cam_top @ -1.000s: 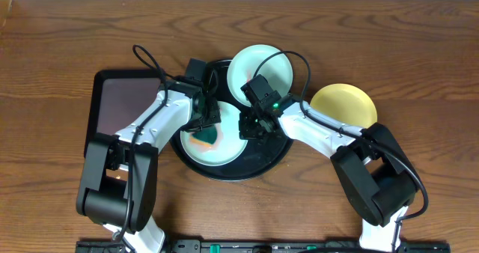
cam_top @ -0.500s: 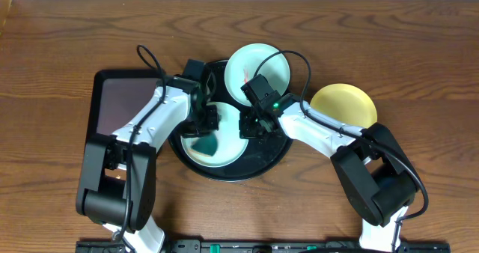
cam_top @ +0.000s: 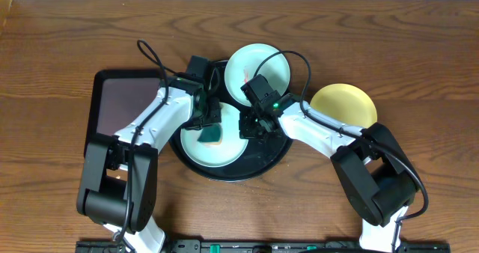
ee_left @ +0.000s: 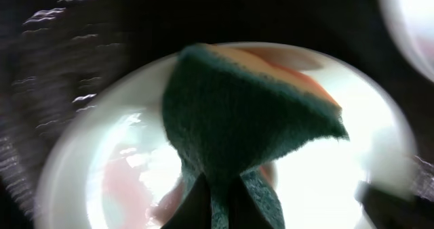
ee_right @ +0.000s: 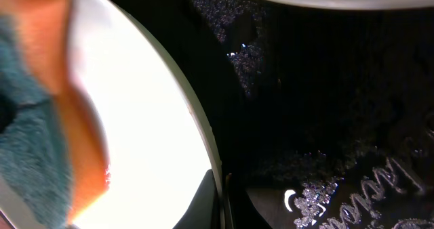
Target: Clean dirty plates on tray and stack at the side
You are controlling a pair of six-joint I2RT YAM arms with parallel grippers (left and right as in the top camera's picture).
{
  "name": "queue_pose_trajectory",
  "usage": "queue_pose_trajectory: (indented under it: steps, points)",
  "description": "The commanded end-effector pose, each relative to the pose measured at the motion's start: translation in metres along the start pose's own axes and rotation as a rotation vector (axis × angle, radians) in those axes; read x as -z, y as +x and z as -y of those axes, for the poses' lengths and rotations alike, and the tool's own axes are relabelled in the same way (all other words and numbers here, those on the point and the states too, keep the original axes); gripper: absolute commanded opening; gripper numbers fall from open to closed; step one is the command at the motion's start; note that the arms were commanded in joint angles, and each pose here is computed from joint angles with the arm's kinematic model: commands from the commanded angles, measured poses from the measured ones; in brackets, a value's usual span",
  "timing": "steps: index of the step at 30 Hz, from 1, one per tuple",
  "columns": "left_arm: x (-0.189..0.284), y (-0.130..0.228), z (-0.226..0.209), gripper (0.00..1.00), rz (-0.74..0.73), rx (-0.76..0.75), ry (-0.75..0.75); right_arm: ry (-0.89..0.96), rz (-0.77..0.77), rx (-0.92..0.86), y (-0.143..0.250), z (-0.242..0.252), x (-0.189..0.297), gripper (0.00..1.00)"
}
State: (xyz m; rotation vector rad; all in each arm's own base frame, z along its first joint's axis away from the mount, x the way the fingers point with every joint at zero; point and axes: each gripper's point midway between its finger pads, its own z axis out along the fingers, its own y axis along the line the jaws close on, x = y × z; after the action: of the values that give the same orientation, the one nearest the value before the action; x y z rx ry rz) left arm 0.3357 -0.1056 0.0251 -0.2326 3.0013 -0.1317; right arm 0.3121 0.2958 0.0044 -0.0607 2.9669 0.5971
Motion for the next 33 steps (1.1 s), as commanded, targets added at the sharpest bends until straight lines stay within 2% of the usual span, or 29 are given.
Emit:
queue_pose_trajectory:
  steps: [1, 4, 9, 11, 14, 18, 23, 26, 33]
  points:
    - [0.006, -0.008, -0.051, 0.07, 0.076, 0.120, -0.266, 0.005, -0.004, -0.005, -0.002, 0.001, -0.003, 0.01]
    - [0.003, 0.012, -0.040, 0.07, -0.022, 0.098, -0.202, 0.005, -0.004, -0.005, -0.002, 0.001, -0.003, 0.01]
    - [0.004, 0.041, 0.009, 0.07, -0.188, -0.061, 0.099, 0.005, -0.005, -0.005, -0.002, 0.001, -0.003, 0.01]
    - [0.008, 0.044, 0.032, 0.07, -0.207, -0.131, 0.242, 0.005, -0.005, -0.005, -0.002, 0.001, -0.003, 0.01]
    - [0.011, 0.034, 0.048, 0.07, -0.166, -0.166, 0.332, 0.005, -0.005, -0.005, -0.001, 0.001, -0.003, 0.01]
    - [0.011, 0.004, 0.048, 0.07, -0.056, -0.150, 0.355, 0.005, -0.005, 0.002, -0.001, 0.001, -0.003, 0.01]
    - [0.019, -0.038, -0.003, 0.07, 0.048, 0.024, 0.175, 0.005, -0.006, 0.002, -0.001, 0.001, -0.003, 0.01]
    - [0.044, -0.058, -0.037, 0.07, 0.075, 0.092, 0.089, 0.005, -0.006, 0.003, -0.001, 0.001, -0.003, 0.01]
    - [0.105, -0.080, -0.083, 0.07, 0.165, 0.182, 0.078, 0.005, 0.003, 0.100, -0.007, -0.009, 0.014, 0.01]
